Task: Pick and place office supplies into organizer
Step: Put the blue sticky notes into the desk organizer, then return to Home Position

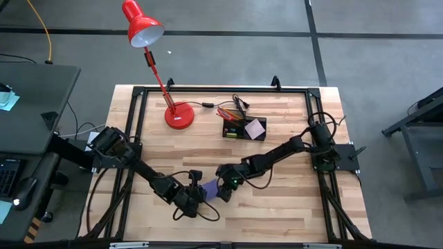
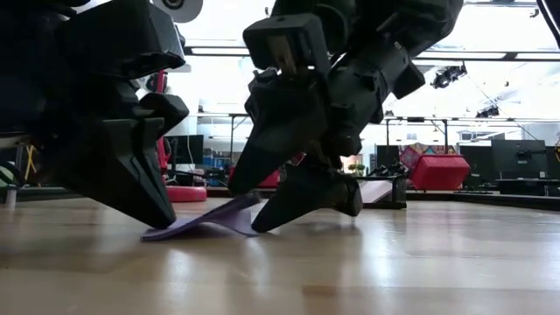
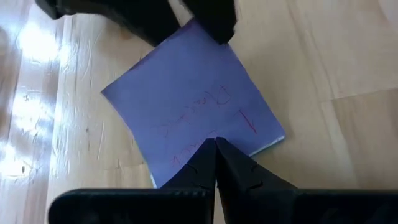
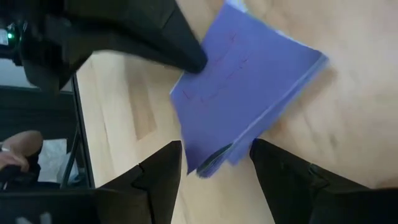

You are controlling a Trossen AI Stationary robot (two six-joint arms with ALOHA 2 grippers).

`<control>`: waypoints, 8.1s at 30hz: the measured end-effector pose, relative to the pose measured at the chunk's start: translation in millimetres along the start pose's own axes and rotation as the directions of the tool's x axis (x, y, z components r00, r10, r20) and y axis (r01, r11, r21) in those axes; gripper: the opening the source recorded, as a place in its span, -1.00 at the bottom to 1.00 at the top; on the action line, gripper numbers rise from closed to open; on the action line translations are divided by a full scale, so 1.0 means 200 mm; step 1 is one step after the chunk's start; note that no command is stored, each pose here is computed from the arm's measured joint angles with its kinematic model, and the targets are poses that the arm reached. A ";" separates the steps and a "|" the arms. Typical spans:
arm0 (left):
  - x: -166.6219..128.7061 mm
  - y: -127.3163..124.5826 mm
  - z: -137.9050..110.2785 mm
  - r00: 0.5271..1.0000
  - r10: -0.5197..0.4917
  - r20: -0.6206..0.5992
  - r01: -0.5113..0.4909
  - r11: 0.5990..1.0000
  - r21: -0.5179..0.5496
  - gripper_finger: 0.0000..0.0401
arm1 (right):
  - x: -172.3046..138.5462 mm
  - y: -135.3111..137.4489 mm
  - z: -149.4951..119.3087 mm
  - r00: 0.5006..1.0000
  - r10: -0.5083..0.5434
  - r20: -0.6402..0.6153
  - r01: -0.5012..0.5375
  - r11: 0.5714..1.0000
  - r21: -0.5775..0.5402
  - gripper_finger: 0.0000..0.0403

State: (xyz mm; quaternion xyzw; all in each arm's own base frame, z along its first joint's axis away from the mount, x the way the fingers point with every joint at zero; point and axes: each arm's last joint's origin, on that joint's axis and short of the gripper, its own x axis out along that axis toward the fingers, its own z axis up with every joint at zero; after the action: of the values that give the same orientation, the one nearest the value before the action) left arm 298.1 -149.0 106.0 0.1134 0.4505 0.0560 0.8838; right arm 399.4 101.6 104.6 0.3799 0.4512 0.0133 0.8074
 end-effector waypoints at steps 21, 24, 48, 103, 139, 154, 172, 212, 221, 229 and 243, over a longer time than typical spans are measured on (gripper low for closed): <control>0.01 0.01 0.00 1.000 -0.001 0.006 0.001 1.000 0.011 -1.00 | 0.01 0.04 0.03 0.991 0.112 0.067 -0.108 0.992 -0.061 -0.01; 0.01 0.01 0.00 1.000 0.000 0.007 0.000 1.000 0.010 -1.00 | 0.01 0.04 0.03 0.992 0.107 0.073 -0.102 0.992 -0.075 -0.12; -0.26 -0.25 0.00 0.858 0.105 0.502 -0.138 0.990 0.029 -0.95 | -0.29 0.08 -0.20 0.937 0.106 0.333 -0.019 0.967 -0.256 -1.00; -0.26 0.11 -0.07 0.370 -0.382 0.847 0.089 0.922 0.377 -0.99 | -1.09 -0.73 0.36 0.836 -0.542 -0.091 0.547 0.806 0.225 -0.98; -0.28 0.15 -0.05 0.411 -0.217 0.886 0.023 0.973 0.228 -1.00 | -1.09 -0.30 0.16 0.832 -0.367 0.416 0.473 0.861 -0.188 -0.26; -0.15 0.49 -0.10 0.818 0.092 0.567 -0.042 0.994 -0.100 -1.00 | -0.92 -0.25 -0.45 0.780 0.175 0.600 0.179 0.857 -0.483 -0.28; -0.20 0.34 -0.18 0.857 0.052 0.512 -0.146 0.979 0.145 -0.95 | -0.92 -0.45 -0.74 0.717 0.350 0.603 0.139 0.776 -0.615 -0.28; -0.60 0.58 -0.68 0.717 0.130 0.684 -0.209 0.977 0.033 -0.95 | -1.18 -0.45 -0.82 0.653 0.436 0.620 0.175 0.709 -0.683 -0.22; -0.69 0.64 -0.74 0.656 0.118 0.745 -0.185 0.983 0.007 -0.95 | -1.20 -0.46 -0.82 0.644 0.441 0.626 0.172 0.713 -0.680 -0.21; -0.72 0.66 -0.74 0.610 0.128 0.782 -0.201 0.980 -0.004 -0.95 | -1.20 -0.48 -0.82 0.639 0.380 0.669 0.216 0.746 -0.630 -0.23; -0.72 0.66 -0.74 0.610 0.127 0.782 -0.169 0.985 -0.028 -0.95 | -1.21 -0.49 -0.81 0.617 0.303 0.726 0.357 0.714 -0.602 -0.23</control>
State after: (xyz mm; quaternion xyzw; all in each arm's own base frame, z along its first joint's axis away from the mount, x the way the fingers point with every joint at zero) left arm 94.5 -28.7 167.2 0.1845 0.0129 0.0631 0.9807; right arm 105.2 42.2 168.0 0.0035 0.0167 0.0016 0.9999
